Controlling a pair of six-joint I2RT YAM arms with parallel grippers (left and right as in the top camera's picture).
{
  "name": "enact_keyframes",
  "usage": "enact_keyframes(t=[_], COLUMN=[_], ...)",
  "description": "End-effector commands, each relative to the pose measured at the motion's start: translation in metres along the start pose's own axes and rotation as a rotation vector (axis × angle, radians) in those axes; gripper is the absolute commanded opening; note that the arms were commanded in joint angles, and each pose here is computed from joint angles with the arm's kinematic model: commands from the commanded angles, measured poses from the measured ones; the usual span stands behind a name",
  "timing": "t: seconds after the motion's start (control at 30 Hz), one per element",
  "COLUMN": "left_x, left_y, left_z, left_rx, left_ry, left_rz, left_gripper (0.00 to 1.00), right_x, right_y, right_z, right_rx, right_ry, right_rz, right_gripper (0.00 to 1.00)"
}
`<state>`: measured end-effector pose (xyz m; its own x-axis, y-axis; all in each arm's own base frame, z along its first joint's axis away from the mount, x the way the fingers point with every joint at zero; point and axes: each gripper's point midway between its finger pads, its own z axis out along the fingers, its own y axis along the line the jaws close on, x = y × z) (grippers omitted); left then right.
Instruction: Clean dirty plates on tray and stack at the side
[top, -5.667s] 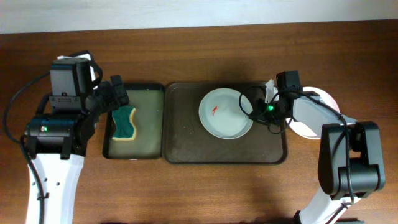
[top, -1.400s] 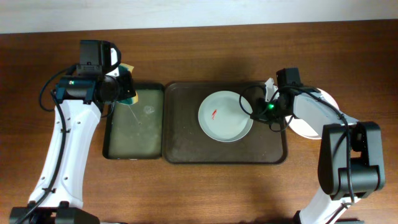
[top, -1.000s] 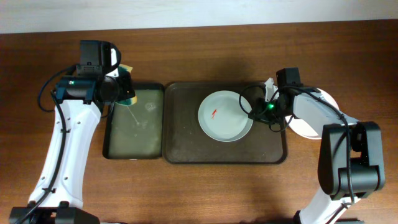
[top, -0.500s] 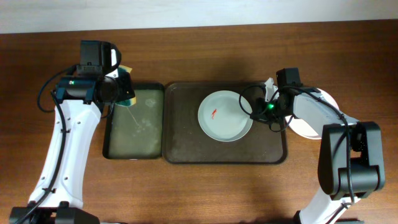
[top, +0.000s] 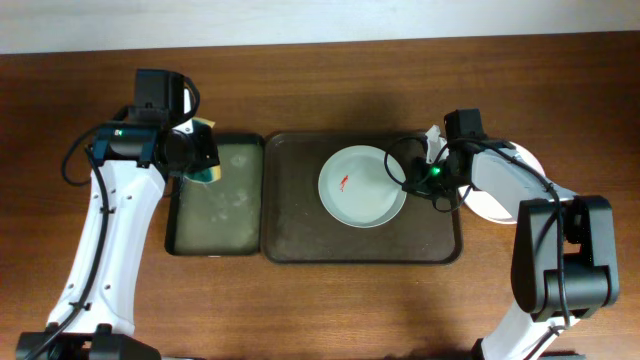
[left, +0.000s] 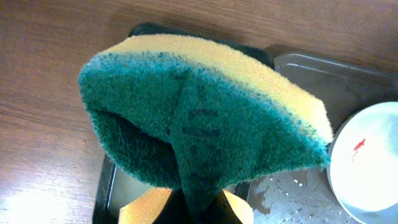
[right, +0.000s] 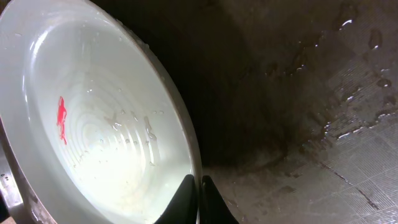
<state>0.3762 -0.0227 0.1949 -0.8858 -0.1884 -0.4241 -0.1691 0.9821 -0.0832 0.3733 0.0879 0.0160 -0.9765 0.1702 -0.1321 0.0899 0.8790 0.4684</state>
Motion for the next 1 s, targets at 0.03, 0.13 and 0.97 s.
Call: enact_keyframes(t=[0.03,0.13,0.97], left_x=[-0.01,-0.016,-0.007], left_y=[0.012,0.013,-0.117], left_z=[-0.004,-0.004,0.056], left_rx=[-0.079,-0.089,0.235], left_ry=[-0.045,-0.071,0.259], left_rz=[-0.018,-0.02,0.171], left_gripper=[0.0,0.0,0.0], right_x=[-0.005,-0.005,-0.004], right_y=[0.003,0.003,0.003], right_z=[-0.002,-0.002,-0.002], right_rx=[-0.009,-0.009,-0.012], right_ry=[-0.013,-0.013,-0.009], right_rz=[-0.016,-0.016,-0.015], right_gripper=[0.04,0.04,0.04])
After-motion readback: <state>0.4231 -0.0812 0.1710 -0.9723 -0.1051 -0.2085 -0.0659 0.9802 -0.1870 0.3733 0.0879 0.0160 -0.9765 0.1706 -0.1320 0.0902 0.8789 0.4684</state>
